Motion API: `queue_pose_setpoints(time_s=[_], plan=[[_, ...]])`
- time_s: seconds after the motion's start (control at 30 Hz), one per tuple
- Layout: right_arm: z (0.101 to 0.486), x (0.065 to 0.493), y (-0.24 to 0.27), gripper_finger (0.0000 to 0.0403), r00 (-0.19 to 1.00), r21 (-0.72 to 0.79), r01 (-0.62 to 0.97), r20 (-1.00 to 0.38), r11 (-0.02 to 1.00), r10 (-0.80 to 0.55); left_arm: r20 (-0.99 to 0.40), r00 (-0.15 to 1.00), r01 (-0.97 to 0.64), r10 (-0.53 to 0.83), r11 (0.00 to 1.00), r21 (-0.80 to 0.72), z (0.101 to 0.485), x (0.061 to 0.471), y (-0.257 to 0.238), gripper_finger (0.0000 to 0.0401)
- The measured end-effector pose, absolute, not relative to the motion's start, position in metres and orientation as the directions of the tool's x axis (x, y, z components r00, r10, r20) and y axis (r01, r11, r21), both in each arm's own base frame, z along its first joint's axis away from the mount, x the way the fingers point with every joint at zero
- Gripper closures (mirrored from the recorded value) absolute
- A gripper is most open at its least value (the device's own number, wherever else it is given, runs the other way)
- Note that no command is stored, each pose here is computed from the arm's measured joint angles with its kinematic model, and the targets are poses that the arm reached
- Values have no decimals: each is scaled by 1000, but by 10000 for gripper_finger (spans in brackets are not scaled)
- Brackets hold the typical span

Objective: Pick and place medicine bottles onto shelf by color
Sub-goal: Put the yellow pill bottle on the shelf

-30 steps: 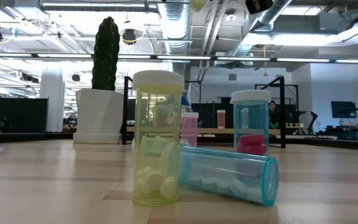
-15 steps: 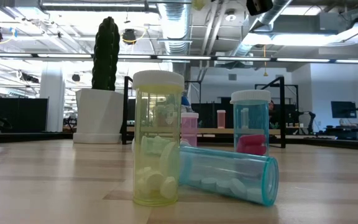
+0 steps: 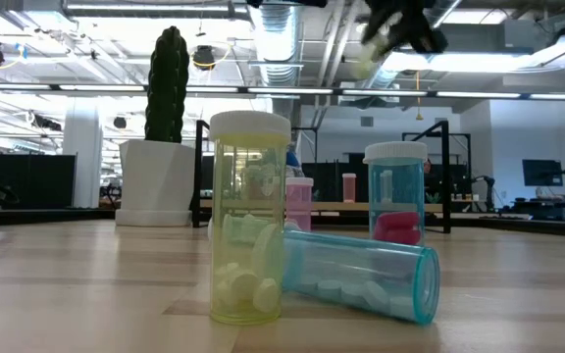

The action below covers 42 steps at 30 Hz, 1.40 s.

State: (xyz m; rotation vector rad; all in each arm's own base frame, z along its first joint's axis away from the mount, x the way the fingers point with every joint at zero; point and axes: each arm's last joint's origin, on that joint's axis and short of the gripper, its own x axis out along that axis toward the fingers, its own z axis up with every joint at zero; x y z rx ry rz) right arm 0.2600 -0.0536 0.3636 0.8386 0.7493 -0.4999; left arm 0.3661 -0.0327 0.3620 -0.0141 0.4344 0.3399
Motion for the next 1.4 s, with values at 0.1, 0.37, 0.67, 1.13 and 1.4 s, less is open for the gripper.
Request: queue_pose_setpoints(time_s=[0.1, 0.37, 0.67, 1.13, 1.4], plan=[[357, 260, -74, 271, 605, 415, 682, -783, 602, -145, -420, 837, -380, 351, 925, 17, 366, 362, -19, 165], [325, 270, -129, 271, 484, 243, 705, -852, 667, -201, -403, 806, -498, 433, 864, -69, 389, 335, 15, 166], [271, 288, -178, 270, 350, 114, 680, -919, 724, -184, -367, 742, -637, 561, 760, -126, 418, 289, 34, 166], [237, 304, -196, 269, 275, 67, 695, -945, 716, -178, -301, 647, -749, 700, 658, -80, 445, 239, 55, 166], [248, 310, -199, 269, 291, 22, 652, -931, 758, -223, -321, 636, -750, 702, 660, -42, 447, 227, 68, 166]])
